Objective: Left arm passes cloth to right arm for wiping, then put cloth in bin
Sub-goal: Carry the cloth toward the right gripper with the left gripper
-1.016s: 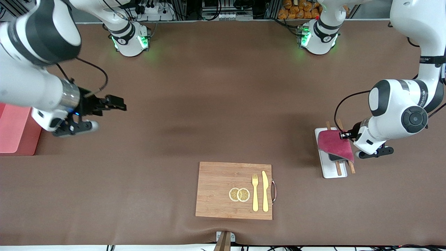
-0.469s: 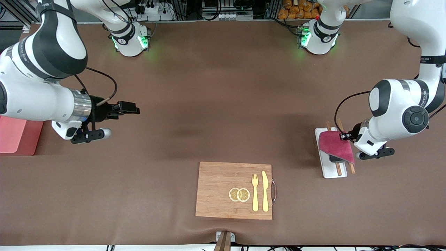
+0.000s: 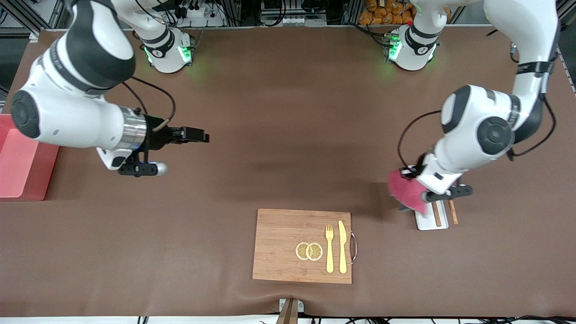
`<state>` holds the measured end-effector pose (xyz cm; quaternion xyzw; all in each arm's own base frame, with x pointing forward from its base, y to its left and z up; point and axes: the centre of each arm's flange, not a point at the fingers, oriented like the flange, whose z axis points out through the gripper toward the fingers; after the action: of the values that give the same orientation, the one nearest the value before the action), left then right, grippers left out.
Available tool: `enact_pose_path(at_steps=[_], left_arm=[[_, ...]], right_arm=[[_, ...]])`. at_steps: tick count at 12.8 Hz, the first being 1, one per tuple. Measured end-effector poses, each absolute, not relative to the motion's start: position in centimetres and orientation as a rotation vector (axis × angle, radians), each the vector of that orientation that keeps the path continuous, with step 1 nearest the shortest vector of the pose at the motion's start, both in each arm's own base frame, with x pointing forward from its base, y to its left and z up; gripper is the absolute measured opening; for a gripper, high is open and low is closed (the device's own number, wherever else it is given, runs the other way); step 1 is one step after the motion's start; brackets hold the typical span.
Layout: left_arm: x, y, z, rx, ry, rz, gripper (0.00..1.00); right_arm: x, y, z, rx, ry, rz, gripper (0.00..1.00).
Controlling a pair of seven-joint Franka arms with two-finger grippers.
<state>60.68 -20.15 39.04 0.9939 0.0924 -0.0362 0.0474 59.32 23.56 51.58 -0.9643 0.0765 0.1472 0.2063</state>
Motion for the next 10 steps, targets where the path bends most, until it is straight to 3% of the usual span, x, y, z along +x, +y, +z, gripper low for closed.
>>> enact_pose_path(at_steps=[5,10], left_arm=[[57.8,-30.8,42.9,2.822,0.513,-0.200,0.04],[54.6,-43.0,42.9,2.595,0.889,-0.330,0.04]], right_arm=[[59.8,24.0,52.0,-2.636,0.696,0.444,1.00],[60.2,26.8,49.8,-2.511,1.148,0.485,1.00]])
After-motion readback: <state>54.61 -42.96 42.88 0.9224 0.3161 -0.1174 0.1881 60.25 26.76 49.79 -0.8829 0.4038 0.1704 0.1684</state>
